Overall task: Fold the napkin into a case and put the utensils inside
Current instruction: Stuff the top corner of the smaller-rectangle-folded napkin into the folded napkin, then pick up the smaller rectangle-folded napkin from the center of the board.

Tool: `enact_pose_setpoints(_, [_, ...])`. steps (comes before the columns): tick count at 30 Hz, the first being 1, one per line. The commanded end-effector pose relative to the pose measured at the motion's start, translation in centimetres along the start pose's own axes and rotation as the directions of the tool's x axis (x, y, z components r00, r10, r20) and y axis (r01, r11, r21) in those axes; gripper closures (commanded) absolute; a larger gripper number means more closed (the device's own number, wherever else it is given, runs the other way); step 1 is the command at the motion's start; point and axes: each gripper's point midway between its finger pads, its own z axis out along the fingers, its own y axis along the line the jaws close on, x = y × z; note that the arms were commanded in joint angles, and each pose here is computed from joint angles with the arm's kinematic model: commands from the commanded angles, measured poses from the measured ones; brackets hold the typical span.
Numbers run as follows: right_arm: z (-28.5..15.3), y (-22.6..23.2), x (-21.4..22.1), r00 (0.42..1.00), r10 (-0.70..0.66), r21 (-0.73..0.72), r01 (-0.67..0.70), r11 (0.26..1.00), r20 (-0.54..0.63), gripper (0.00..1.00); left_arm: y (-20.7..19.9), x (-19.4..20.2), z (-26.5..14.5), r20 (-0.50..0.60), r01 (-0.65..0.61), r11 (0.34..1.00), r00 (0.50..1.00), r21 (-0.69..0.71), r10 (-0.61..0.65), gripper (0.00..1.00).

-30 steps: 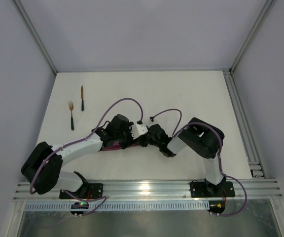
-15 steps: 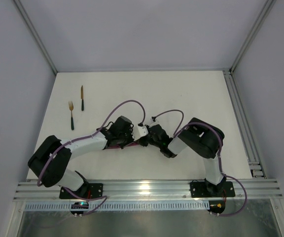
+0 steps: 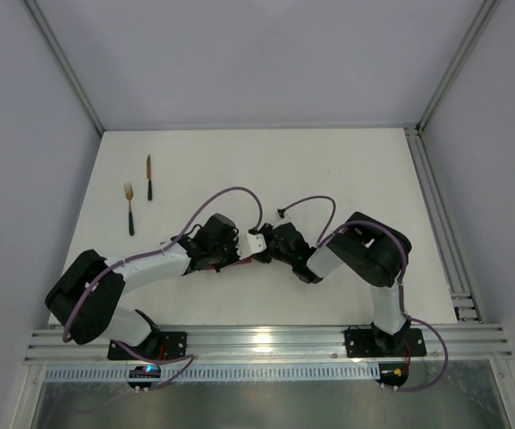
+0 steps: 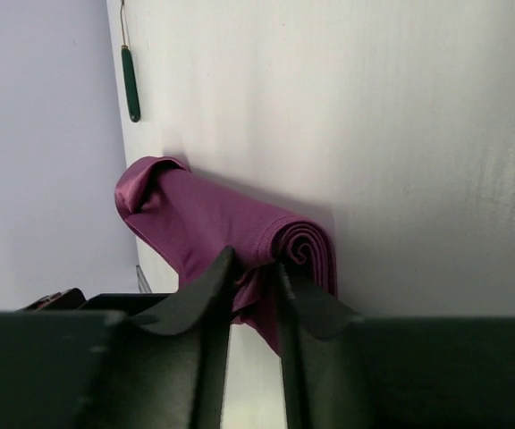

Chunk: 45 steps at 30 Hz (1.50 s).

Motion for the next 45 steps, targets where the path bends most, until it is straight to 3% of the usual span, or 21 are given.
enact_pose_setpoints(1, [0.2, 0.9, -1.3, 0.998, -0.047, -0.006, 0.047, 0.999, 0.035, 0.80, -0.8, 0.3, -0.4, 0.009, -0.026, 0.999, 1.000, 0.032, 0.025, 1.00])
enact_pose_setpoints(7, [0.5, 0.6, -1.0, 0.999, -0.047, -0.006, 0.047, 0.999, 0.020, 0.96, -1.2, 0.1, -0.4, 0.023, -0.035, 0.998, 0.999, 0.055, 0.034, 0.89])
enact_pose_setpoints(8, [0.5, 0.6, -1.0, 0.999, -0.049, -0.004, 0.050, 0.999, 0.021, 0.96, -1.4, 0.0, -0.5, 0.030, -0.037, 0.997, 0.999, 0.065, 0.035, 0.84])
enact_pose_setpoints(9, [0.4, 0.4, -1.1, 0.998, -0.061, 0.004, 0.061, 0.998, 0.023, 0.96, -1.8, -0.3, -0.7, 0.047, -0.041, 0.995, 0.998, 0.088, 0.037, 0.68])
enact_pose_setpoints(11, [0.4, 0.2, -0.9, 0.997, -0.075, 0.007, 0.075, 0.997, 0.014, 0.96, -2.0, -1.2, -1.6, 0.075, -0.044, 0.993, 0.997, 0.113, 0.036, 0.55])
enact_pose_setpoints(14, [0.4, 0.2, -0.6, 0.993, -0.121, -0.005, 0.121, 0.993, -0.003, 0.96, -2.6, -2.7, -3.8, 0.118, -0.028, 0.987, 0.993, 0.158, 0.010, 0.50])
enact_pose_setpoints(18, [0.0, 0.5, -0.1, 0.975, -0.218, -0.041, 0.217, 0.975, -0.029, 0.96, -0.7, -5.0, -6.8, 0.135, 0.044, 0.983, 0.988, 0.178, -0.069, 0.48])
enact_pose_setpoints(22, [-1.0, 0.8, 0.6, 0.942, -0.330, -0.094, 0.324, 0.942, -0.059, 0.96, 2.1, -3.6, -8.0, 0.088, 0.161, 0.977, 0.981, 0.136, -0.174, 0.48])
enact_pose_setpoints(30, [-2.2, 1.0, 1.0, 0.898, -0.435, -0.128, 0.425, 0.896, -0.068, 0.96, 6.9, 4.7, -8.7, -0.073, 0.332, 0.939, 0.942, 0.086, -0.327, 0.42])
enact_pose_setpoints(35, [-2.1, 2.1, 1.0, 0.881, -0.471, -0.168, 0.457, 0.874, -0.054, 0.96, 5.5, 8.3, -6.9, -0.205, 0.338, 0.929, 0.930, 0.149, -0.305, 0.42])
enact_pose_setpoints(42, [-2.1, 2.4, 1.2, 0.873, -0.486, -0.170, 0.473, 0.865, -0.042, 0.96, 3.7, 11.3, -7.3, -0.258, 0.367, 0.907, 0.914, 0.206, -0.311, 0.38])
enact_pose_setpoints(45, [-2.0, 2.7, 1.3, 0.871, -0.489, -0.175, 0.476, 0.862, -0.038, 0.96, 3.6, 13.0, -6.7, -0.298, 0.360, 0.919, 0.905, 0.163, -0.302, 0.38])
